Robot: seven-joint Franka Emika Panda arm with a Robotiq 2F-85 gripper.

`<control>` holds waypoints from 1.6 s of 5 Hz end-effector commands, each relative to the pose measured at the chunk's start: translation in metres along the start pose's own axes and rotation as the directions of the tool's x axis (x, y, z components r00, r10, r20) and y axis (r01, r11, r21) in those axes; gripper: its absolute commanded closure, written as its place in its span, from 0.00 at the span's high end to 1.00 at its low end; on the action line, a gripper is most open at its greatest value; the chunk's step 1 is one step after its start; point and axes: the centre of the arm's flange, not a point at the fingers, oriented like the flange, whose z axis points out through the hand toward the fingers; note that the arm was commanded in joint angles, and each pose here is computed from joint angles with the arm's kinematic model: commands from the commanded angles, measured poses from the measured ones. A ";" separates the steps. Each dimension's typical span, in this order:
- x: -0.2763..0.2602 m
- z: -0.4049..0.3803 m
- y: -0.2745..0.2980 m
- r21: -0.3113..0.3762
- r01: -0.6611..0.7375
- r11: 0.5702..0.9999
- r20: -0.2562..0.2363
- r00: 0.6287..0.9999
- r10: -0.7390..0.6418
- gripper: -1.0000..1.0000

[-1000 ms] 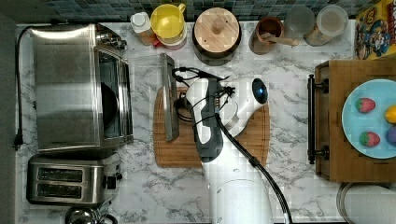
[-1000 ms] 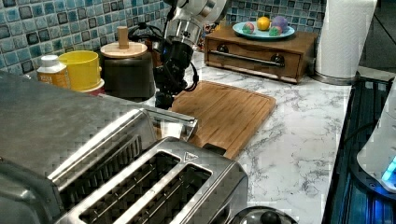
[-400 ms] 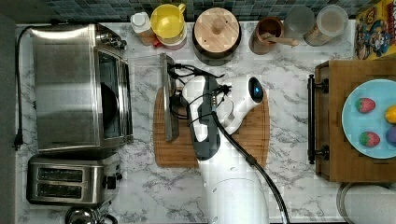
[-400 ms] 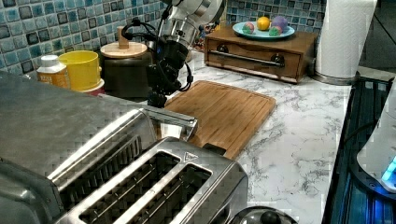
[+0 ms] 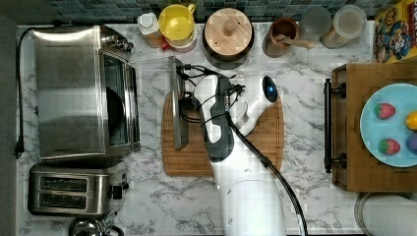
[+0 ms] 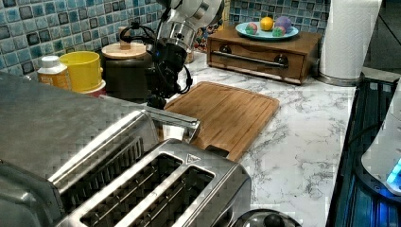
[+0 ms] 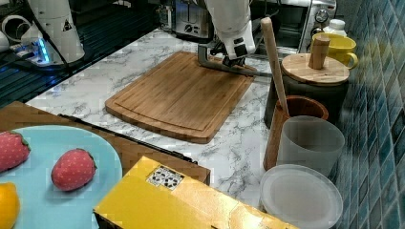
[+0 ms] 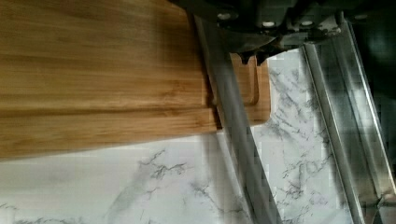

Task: Close the oven.

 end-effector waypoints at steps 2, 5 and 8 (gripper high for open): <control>-0.011 -0.012 -0.180 0.135 0.387 0.912 0.064 0.915 -0.398 0.00; -0.072 0.001 -0.290 0.072 0.557 0.827 0.085 0.823 -0.562 0.00; -0.111 0.030 -0.361 -0.273 0.586 0.763 0.074 0.803 -0.591 0.00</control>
